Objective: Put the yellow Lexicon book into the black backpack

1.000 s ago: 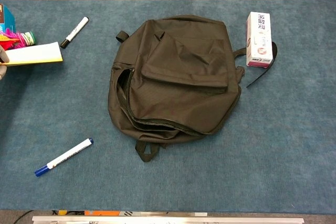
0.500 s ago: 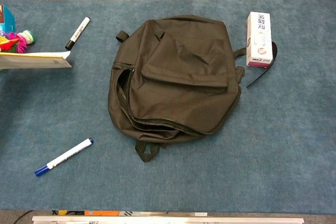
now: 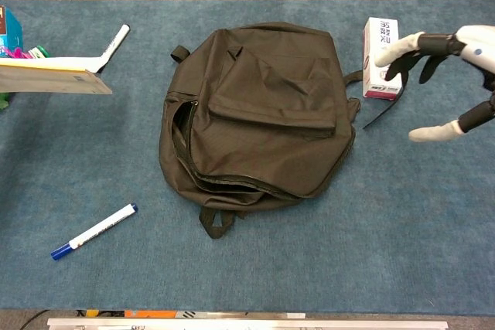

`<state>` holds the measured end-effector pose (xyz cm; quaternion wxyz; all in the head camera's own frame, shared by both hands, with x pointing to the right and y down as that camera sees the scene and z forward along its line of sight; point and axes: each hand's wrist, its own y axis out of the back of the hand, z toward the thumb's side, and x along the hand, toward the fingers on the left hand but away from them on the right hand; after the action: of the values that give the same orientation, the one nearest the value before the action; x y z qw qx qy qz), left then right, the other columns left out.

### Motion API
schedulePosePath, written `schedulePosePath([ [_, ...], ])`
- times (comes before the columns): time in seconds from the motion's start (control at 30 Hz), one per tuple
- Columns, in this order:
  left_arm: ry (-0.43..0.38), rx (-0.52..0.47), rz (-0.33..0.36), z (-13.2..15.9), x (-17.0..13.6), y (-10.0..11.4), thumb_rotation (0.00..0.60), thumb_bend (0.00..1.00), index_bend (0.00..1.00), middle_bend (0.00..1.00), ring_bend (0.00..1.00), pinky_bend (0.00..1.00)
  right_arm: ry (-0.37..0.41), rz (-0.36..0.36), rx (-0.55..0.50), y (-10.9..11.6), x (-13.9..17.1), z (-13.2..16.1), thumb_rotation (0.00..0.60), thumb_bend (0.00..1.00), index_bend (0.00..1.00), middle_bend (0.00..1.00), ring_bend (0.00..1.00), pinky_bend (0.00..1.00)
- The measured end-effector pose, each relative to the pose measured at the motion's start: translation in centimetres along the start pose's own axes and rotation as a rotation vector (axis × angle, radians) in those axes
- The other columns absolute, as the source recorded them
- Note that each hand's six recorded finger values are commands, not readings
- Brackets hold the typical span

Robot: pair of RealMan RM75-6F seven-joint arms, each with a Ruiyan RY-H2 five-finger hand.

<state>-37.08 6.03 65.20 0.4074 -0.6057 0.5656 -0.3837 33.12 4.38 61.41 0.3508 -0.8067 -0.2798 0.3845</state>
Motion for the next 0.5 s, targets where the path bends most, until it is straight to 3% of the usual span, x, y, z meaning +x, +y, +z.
schedulePosePath([
  [0.23, -0.018, -0.013, 0.001, 0.5, -0.7, 0.7, 0.6, 0.38, 0.61, 0.54, 0.5, 0.5, 0.049, 0.062, -0.012, -1.9, -2.3, 2.4, 0.6, 0.0, 0.28, 0.38, 0.29, 0.38],
  [0.5, -0.043, -0.021, -0.012, 1.3, -1.8, 1.2, 0.6, 0.38, 0.61, 0.54, 0.5, 0.5, 0.076, 0.157, -0.04, -5.7, -6.3, 5.1, 0.6, 0.0, 0.28, 0.38, 0.29, 0.38],
])
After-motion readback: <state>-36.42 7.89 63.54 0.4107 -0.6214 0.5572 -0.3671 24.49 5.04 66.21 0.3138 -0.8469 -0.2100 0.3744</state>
